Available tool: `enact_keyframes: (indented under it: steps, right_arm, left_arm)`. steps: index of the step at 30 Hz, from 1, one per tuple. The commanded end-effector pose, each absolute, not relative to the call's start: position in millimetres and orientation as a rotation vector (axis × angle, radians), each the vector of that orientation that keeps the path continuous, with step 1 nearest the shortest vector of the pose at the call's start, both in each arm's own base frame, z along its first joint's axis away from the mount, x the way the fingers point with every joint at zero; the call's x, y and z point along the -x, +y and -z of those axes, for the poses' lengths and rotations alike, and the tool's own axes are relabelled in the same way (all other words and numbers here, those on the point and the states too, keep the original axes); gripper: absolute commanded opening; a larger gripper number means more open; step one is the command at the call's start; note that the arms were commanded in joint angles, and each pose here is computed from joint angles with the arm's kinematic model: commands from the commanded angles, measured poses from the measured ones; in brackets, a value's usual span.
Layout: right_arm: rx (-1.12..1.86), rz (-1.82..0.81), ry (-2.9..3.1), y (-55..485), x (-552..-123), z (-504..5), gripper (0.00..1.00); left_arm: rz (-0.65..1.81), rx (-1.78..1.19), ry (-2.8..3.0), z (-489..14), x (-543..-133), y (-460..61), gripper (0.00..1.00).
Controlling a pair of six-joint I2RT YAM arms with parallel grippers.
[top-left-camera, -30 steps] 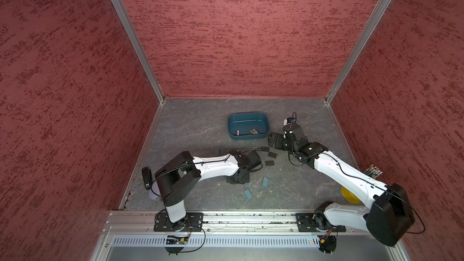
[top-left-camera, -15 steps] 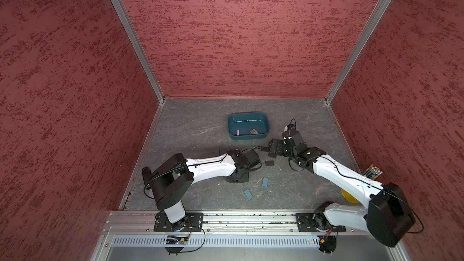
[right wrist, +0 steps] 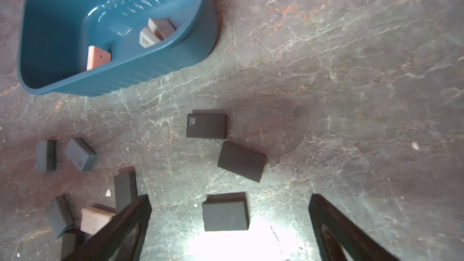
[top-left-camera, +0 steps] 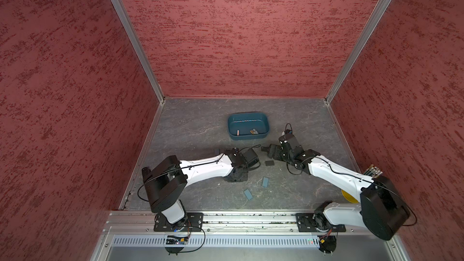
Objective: Put the eraser in the storage box
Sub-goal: Place the eraser in the storage box.
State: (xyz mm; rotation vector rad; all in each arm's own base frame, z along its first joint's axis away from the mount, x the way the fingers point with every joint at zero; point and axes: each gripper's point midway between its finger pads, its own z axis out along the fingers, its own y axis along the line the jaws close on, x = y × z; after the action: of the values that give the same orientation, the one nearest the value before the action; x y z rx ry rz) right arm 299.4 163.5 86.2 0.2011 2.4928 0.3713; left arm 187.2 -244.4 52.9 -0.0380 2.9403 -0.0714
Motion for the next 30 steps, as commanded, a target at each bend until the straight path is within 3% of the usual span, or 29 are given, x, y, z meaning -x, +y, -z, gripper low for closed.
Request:
enact_keyframes:
  steps: [1,10,20,30]
  right_arm:
    - [-0.193,-0.402,2.492,172.1,-297.3,-81.4,0.99]
    - [-0.152,-0.383,2.530,182.8,-289.4,-65.1,0.97]
    - [-0.133,-0.351,2.565,184.9,-284.7,-50.5,0.95]
    - [-0.109,-0.338,2.588,190.4,-278.8,-41.7,0.93]
  left_arm:
    - [0.083,0.054,2.886,-73.4,-196.4,-235.6,0.19]
    - [0.119,0.078,2.823,-112.0,-235.1,-219.2,0.20]
    - [0.156,0.023,2.727,-176.3,-311.1,-227.7,0.20]
    - [0.189,0.027,2.748,-172.1,-384.8,-246.6,0.20]
